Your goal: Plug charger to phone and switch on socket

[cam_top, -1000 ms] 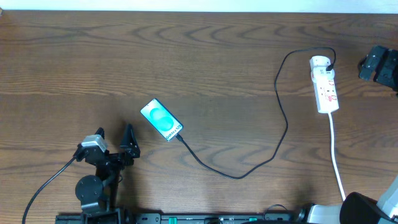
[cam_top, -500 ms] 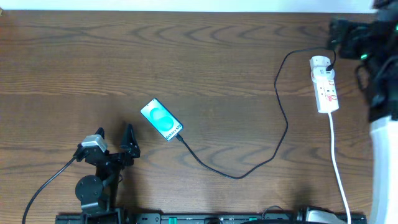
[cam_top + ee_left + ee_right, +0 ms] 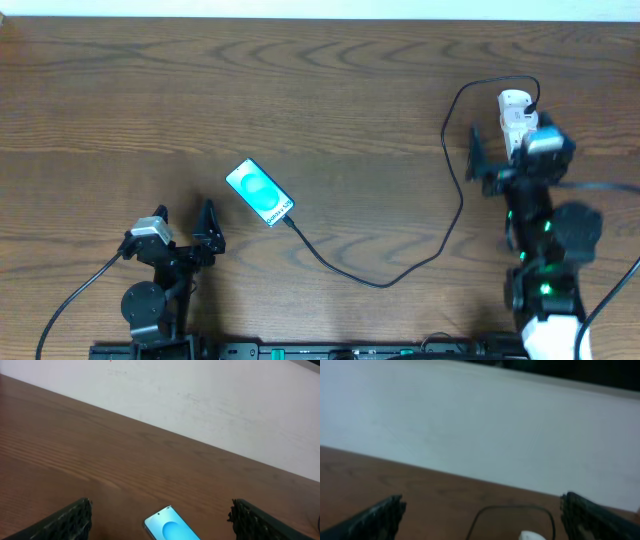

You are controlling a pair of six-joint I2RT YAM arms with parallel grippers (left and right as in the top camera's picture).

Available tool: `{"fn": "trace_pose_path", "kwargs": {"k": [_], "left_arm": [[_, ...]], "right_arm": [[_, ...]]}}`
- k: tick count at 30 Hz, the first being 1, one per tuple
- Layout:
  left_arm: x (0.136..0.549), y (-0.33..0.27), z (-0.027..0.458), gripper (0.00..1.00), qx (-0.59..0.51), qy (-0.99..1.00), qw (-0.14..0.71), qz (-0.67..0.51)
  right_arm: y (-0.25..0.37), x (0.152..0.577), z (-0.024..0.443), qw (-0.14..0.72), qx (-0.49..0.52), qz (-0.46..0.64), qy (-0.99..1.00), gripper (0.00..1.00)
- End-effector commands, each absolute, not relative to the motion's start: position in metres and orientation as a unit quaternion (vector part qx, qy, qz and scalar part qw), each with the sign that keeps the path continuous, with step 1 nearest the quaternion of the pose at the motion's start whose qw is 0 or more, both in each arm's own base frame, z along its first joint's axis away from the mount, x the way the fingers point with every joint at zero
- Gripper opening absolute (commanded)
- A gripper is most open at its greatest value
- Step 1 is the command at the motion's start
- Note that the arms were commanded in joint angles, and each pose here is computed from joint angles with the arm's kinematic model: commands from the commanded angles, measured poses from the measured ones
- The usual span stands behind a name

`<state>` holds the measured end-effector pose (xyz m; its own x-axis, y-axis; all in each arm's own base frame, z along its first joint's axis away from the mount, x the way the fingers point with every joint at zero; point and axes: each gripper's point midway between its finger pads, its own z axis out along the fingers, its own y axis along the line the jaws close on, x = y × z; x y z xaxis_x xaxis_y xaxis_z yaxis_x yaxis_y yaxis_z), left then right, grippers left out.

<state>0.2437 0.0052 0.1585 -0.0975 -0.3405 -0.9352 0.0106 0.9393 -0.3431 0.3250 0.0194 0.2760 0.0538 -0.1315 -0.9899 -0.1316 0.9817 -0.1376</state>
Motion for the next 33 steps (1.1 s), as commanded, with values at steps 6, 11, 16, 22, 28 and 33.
{"fn": "trace_pose_path", "kwargs": {"k": [6,11,16,22,28,33], "left_arm": [[0.243,0.005,0.143,0.89,-0.119,0.742,0.647,-0.133],[0.244,0.005,0.143,0.89,-0.119,0.742,0.647,-0.133],[0.244,0.005,0.143,0.89,-0.119,0.742,0.647,-0.133],[0.243,0.005,0.143,0.89,-0.119,0.742,0.647,-0.133],[0.244,0.005,0.143,0.89,-0.119,0.742,0.647,-0.133],[0.244,0.005,0.143,0.89,-0.119,0.742,0.647,-0.133]], "right_arm": [[0.016,0.275,0.214,0.74,-0.065,0.006,0.67,0.99],[-0.01,0.265,0.179,0.709,0.049,0.014,0.703,0.99],[-0.009,0.259,0.162,0.684,0.049,0.014,0.728,0.99],[-0.004,0.25,0.137,0.648,0.025,0.005,0.761,0.99],[-0.001,0.249,0.135,0.646,0.011,0.002,0.763,0.99],[0.0,0.249,0.135,0.646,0.012,0.005,0.763,0.99]]}}
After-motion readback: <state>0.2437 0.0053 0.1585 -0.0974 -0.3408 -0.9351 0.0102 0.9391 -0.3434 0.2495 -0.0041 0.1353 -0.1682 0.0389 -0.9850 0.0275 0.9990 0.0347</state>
